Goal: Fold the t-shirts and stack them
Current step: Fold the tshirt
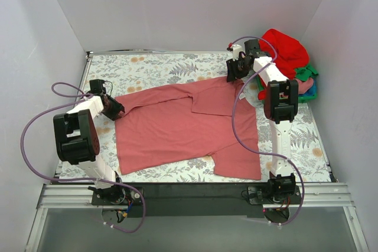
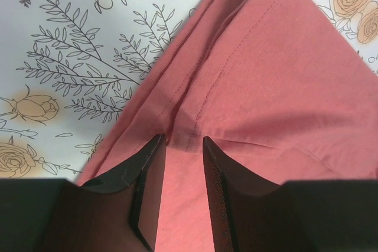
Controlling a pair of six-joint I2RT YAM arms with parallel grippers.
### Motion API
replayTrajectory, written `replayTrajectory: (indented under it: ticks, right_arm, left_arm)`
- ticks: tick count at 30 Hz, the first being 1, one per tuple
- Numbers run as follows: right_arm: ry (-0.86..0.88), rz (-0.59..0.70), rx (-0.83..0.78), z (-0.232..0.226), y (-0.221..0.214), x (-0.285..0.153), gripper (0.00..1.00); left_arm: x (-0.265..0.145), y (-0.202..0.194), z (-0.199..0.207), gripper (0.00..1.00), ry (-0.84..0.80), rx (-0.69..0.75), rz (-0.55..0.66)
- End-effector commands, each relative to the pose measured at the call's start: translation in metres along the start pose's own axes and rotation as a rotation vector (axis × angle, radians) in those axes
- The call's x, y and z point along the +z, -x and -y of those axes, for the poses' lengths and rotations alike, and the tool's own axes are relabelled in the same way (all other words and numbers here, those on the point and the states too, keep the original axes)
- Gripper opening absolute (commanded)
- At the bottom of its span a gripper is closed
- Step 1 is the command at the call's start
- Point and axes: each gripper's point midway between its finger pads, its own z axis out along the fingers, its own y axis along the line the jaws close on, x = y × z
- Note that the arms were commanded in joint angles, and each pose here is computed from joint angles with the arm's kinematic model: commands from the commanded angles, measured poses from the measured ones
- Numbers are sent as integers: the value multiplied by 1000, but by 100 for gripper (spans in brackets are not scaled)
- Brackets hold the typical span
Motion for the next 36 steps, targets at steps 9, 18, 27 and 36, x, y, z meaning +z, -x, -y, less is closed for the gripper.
replayTrajectory:
  ticks: [9, 18, 27, 36]
  right_arm:
    - [-24, 80, -21, 0, 29, -26, 50]
    - [-61, 92, -29, 8, 36, -30, 50]
    - [-95, 115, 7, 20, 43, -27, 50]
    - [-140, 123, 19, 33, 45, -24, 50]
  left_arm:
    - [8, 0, -2, 15, 13, 16, -8]
    - [-7, 15, 3, 6, 6, 36, 56]
    - [-7, 14, 5, 6, -1, 50, 51]
    - [-10, 15, 12, 6, -28, 63, 43]
